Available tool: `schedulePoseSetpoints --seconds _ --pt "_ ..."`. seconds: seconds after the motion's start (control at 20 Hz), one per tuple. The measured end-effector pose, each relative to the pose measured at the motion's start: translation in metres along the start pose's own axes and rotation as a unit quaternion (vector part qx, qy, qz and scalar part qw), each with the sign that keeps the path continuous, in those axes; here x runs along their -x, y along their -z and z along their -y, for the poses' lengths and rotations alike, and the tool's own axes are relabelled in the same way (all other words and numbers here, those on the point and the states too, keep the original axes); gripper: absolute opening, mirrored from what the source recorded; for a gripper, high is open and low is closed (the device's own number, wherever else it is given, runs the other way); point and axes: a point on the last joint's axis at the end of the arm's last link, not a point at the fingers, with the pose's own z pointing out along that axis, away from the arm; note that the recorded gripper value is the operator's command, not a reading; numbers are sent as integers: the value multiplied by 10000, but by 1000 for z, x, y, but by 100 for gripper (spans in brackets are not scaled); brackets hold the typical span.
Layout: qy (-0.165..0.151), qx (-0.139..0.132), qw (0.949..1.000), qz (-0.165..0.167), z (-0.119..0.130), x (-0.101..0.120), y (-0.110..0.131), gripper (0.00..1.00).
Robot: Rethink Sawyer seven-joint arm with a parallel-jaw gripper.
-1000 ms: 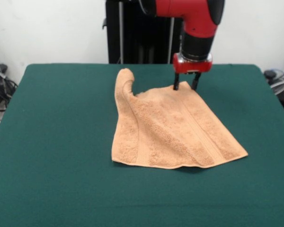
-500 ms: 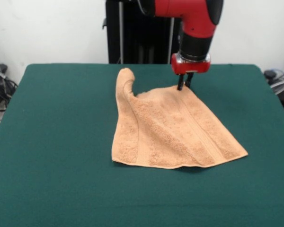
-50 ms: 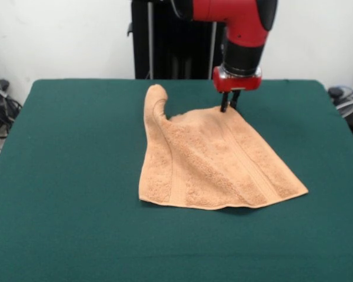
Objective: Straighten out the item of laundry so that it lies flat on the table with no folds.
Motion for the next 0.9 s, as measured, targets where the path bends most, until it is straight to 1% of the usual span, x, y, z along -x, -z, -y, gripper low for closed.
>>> schedulePoseSetpoints --seconds 0.55,0.9 --pt "-1 0 10000 3 -1 0 1 0" --pt "-85 3 10000 -9 -2 0 2 0"
